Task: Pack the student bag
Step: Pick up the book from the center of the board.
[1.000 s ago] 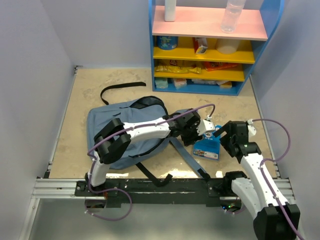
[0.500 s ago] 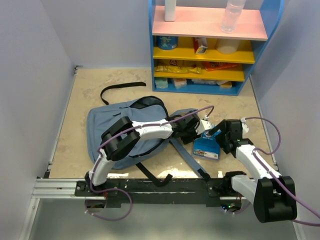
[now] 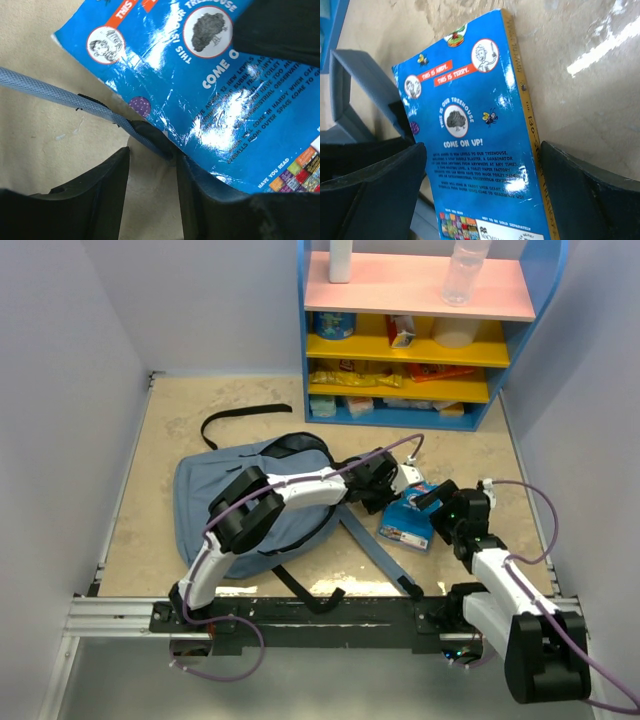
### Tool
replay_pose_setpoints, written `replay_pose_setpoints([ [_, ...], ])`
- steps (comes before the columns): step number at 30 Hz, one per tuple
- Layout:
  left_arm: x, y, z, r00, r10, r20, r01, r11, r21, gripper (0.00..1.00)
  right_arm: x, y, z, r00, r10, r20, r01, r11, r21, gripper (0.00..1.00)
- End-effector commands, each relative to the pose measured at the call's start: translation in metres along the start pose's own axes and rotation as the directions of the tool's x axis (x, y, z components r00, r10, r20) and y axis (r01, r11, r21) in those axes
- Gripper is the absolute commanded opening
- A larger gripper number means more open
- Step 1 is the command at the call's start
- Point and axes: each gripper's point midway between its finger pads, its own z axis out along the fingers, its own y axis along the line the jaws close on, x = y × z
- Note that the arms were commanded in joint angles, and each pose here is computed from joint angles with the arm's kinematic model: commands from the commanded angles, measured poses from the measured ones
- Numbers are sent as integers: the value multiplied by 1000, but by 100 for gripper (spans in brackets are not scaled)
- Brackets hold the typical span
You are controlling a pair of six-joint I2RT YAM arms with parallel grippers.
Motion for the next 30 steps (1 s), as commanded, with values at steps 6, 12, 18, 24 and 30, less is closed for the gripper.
replay_pose_setpoints([
  [6,33,-35,11,996,-54,-68,62,989,137,45,27,82,-48,976,91,-199,-169,892,-419,89],
  [12,40,-33,8,994,-80,-74,90,985,146,45,26,90,-60,976,98,-195,-184,850,-493,86],
  [18,48,-29,6,994,-68,-87,79,987,139,43,3,118,-83,989,99,-107,-144,786,-601,86],
  [24,50,-31,5,994,-65,-92,78,986,144,43,-2,130,-87,993,66,-100,-114,770,-628,86],
  [30,47,-31,4,994,-68,-89,81,986,148,43,2,129,-83,989,91,-121,-148,748,-647,83],
])
